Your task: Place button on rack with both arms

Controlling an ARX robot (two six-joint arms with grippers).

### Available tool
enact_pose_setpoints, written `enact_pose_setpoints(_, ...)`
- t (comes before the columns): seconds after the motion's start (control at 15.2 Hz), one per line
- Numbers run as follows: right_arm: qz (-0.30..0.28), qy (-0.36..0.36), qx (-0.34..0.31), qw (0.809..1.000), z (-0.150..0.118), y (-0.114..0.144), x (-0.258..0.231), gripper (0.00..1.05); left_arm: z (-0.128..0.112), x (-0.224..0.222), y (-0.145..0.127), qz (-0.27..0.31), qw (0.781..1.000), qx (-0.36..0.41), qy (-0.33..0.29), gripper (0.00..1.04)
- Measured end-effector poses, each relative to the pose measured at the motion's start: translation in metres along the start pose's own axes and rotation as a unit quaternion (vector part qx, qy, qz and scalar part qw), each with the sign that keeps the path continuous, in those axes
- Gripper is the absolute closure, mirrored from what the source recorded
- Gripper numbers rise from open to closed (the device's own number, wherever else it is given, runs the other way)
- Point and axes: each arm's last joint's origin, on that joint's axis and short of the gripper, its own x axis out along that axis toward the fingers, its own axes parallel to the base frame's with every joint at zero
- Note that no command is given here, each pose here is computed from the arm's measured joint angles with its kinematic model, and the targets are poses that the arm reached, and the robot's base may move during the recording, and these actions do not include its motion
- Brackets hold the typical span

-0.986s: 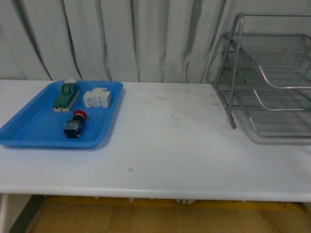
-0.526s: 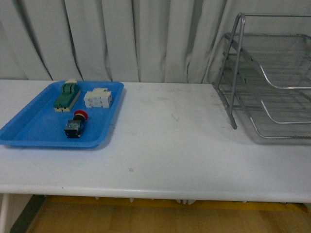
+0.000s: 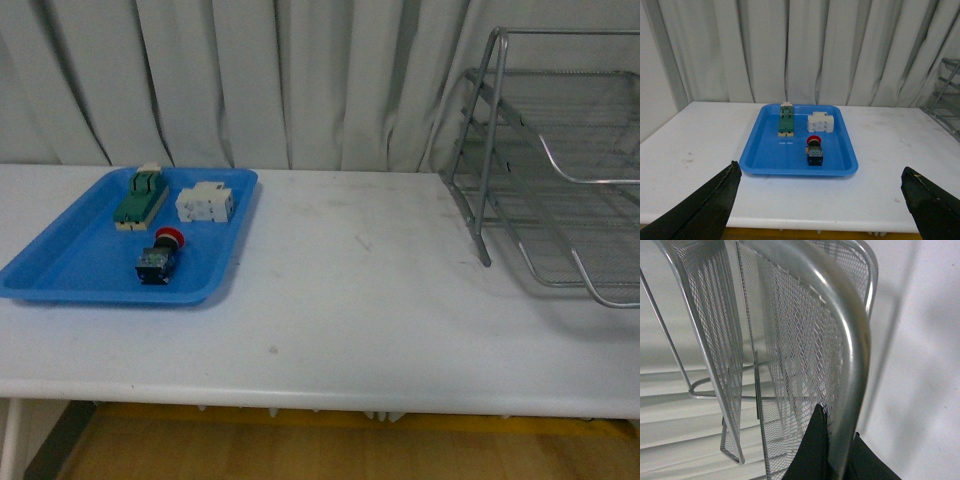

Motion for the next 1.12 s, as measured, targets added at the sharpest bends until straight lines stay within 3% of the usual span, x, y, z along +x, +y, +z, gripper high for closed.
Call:
enact_pose_setpoints(0.13,-0.005,0.0,0.004,1.0,0.0,-0.001,-0.008,1.02,0.0,0.0,0.0,0.0,1.0,0.0,0.0,0.07)
enact_pose_setpoints(0.46,-0.027,-0.052,0.011,0.998,0.01,-0.003,-0.03,0.47,0.0,0.0,0.0,0.0,1.0,0.0,-0.001,0.07)
enact_pose_setpoints(0.72,-0.013,-0.032,0.011,0.999,-0.003,0.017,-0.057,0.04,0.0,0.0,0.0,0.0,1.0,0.0,0.0,0.07)
enact_pose_setpoints(0.85,0.008,-0.011,-0.018,1.0,-0.014,0.035,-0.084,0.06,0.0,0.0,0.0,0.0,1.0,0.0,-0.001,0.07)
enact_pose_setpoints(1.12,0.115,-0.015,-0.127,0.985,-0.024,0.093,-0.148,0.06,0.0,0.0,0.0,0.0,1.0,0.0,0.0,0.07)
